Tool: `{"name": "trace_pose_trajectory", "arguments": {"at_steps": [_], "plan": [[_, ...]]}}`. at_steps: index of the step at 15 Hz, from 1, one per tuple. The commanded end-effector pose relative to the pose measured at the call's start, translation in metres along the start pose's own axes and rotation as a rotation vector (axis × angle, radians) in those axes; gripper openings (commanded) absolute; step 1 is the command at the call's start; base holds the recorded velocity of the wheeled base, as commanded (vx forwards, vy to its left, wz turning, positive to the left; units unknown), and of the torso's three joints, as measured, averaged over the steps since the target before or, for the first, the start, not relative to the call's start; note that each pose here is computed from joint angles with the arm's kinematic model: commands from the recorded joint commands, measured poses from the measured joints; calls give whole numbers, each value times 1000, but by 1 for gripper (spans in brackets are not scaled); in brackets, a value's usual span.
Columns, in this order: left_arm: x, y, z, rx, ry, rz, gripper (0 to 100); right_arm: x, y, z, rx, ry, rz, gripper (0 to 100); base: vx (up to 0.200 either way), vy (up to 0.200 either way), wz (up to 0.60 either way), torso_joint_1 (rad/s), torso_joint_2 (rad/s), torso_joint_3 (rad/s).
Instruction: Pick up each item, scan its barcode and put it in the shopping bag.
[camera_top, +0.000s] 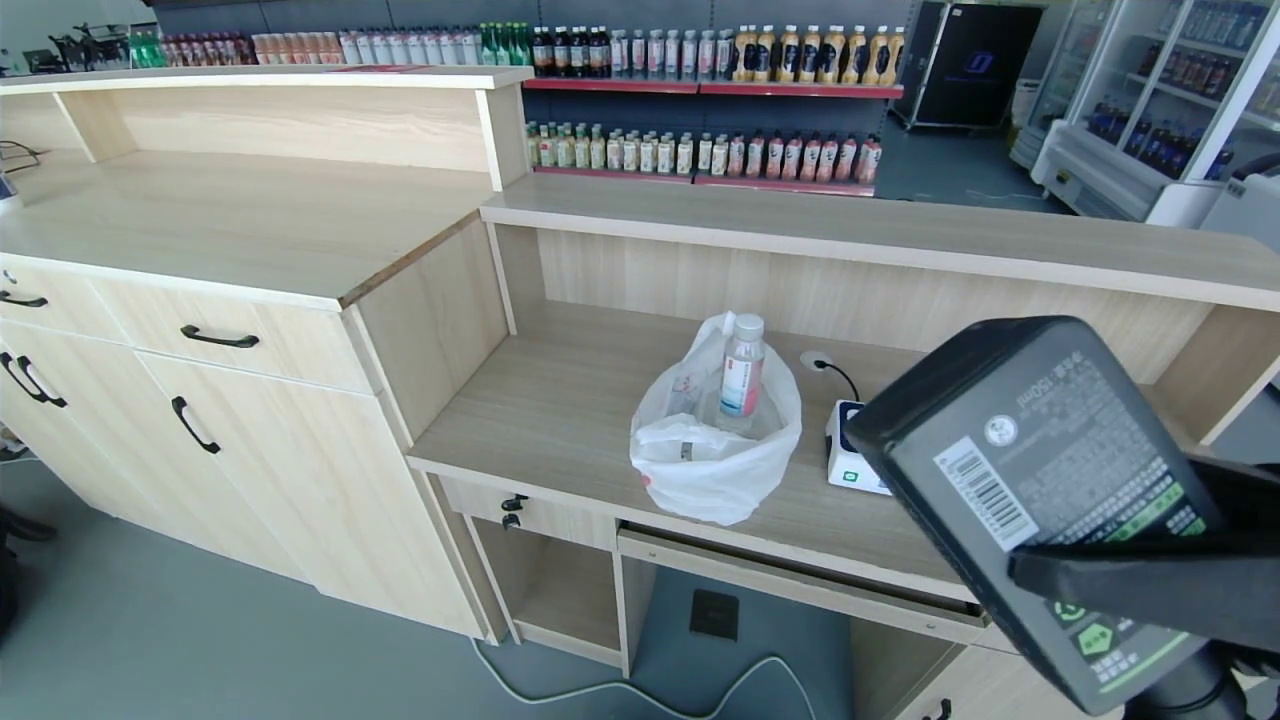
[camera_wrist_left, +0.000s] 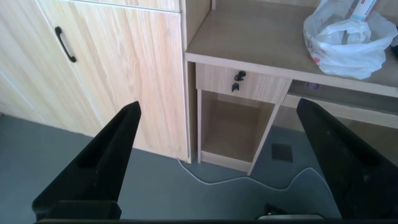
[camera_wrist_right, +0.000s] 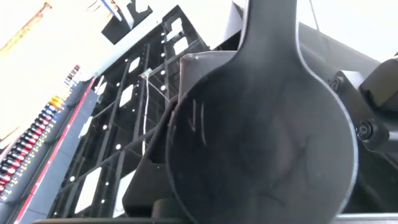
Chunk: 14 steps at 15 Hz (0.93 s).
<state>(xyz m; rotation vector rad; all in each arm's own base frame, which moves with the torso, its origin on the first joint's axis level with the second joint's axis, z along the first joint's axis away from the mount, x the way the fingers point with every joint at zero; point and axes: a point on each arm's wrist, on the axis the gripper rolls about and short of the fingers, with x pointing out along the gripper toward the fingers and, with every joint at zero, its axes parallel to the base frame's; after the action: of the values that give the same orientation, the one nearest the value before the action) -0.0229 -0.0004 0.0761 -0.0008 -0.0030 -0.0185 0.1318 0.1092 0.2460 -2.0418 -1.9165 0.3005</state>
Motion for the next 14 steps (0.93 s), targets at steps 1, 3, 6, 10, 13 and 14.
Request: {"name": "trace_pose_trajectory", "arguments": {"at_steps": [1,3,6,10,13,14], "plan": [[0,0,0,-1,0,0,100,-2,-3,-1,-6,7,-4,0,0,0,0,0,0,0],[0,0,0,-1,0,0,100,-3,-3,0,-1,3,-4,0,0,0,0,0,0,0],[0,0,0,1,0,0,100,-5,-5,5,25,-24,-11,0,0,0,0,0,0,0],[0,0,0,-1,0,0,100,-10,-7,7,33,-52,-18,0,0,0,0,0,0,0],[0,0,0,-1,0,-1,100,-16,-7,5,23,-39,-2,0,0,0,0,0,0,0],[0,0,0,-1,0,0,100,-16,-7,5,23,-39,-2,0,0,0,0,0,0,0]]}}
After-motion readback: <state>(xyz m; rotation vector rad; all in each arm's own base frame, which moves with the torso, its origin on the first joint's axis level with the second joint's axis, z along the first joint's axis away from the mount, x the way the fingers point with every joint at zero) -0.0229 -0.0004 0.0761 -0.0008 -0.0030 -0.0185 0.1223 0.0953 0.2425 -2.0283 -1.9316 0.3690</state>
